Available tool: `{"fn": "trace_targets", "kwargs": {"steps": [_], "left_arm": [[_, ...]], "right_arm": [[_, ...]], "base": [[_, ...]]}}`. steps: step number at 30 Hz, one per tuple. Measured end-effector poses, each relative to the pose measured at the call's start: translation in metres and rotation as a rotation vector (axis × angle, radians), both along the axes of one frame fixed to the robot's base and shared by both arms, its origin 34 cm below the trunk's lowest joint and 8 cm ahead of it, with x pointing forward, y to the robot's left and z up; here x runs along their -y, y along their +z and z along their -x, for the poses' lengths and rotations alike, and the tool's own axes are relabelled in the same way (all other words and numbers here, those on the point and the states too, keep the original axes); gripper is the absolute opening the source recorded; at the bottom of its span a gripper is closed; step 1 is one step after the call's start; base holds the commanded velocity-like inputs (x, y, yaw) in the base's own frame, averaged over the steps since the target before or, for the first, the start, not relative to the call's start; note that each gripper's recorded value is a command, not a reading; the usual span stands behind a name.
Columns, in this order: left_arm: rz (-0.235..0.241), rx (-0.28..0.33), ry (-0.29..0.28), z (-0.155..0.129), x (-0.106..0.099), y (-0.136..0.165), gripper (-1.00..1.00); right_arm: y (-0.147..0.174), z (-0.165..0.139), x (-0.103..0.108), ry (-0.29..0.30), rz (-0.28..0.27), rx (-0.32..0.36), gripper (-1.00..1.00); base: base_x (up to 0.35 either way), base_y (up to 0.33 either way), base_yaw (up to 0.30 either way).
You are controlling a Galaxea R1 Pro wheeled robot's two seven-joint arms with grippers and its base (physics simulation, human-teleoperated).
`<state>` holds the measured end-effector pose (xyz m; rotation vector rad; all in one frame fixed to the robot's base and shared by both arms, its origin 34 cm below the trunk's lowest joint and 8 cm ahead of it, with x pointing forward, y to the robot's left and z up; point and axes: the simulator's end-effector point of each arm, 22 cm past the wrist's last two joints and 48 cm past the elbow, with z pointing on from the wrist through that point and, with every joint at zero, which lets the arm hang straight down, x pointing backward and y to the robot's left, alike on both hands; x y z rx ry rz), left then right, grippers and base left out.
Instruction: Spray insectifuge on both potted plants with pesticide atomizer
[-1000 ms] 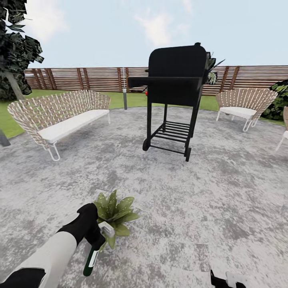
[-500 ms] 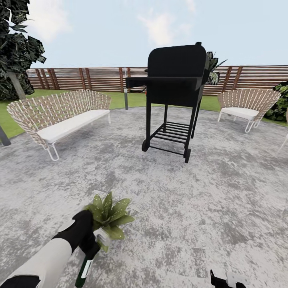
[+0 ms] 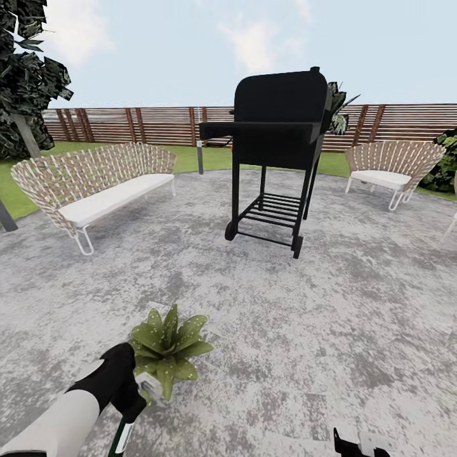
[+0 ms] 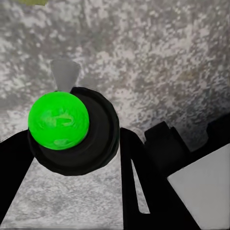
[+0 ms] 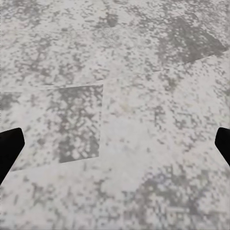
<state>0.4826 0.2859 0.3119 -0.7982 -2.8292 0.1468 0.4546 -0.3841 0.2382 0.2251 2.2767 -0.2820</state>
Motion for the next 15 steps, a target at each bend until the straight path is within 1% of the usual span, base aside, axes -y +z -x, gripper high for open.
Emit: {"fn": "trace_targets", "kwargs": {"steps": [2, 4, 7, 9, 11, 12, 13, 15], "left_arm": [[0.001, -0.013, 0.002, 0.008, 0.001, -0.005, -1.0], [0.014, -0.023, 0.009, 0.014, 0.004, -0.008, -1.0], [0.033, -0.015, 0.022, 0.012, 0.008, -0.007, -1.0], [0.036, -0.006, 0.02, 0.01, 0.01, -0.006, -1.0], [0.015, 0.019, 0.013, 0.003, 0.006, -0.006, -1.0], [-0.007, 0.047, 0.01, -0.005, 0.0, -0.004, -1.0], [-0.019, 0.06, 0.008, -0.009, -0.002, -0.003, -1.0], [-0.021, 0.068, 0.008, -0.011, 0.001, -0.003, -1.0]], "right_arm": [[0.0, 0.0, 0.0, 0.001, 0.0, 0.0, 1.0], [0.0, 0.0, -0.001, 0.001, 0.0, 0.0, 1.0], [0.0, 0.0, -0.001, 0.001, -0.001, 0.0, 1.0], [0.0, 0.0, -0.001, 0.002, -0.002, 0.0, 1.0], [0.0, 0.0, -0.001, 0.002, -0.002, 0.0, 1.0], [0.0, 0.0, -0.001, 0.002, -0.002, 0.0, 1.0], [0.0, 0.0, -0.002, 0.002, -0.002, 0.0, 1.0], [0.0, 0.0, -0.002, 0.003, -0.003, 0.0, 1.0]], "base": [[0.0, 0.0, 0.0], [0.0, 0.0, 0.0], [0.0, 0.0, 0.0], [0.0, 0.0, 0.0], [0.0, 0.0, 0.0], [0.0, 0.0, 0.0], [0.0, 0.0, 0.0], [0.0, 0.0, 0.0]]}}
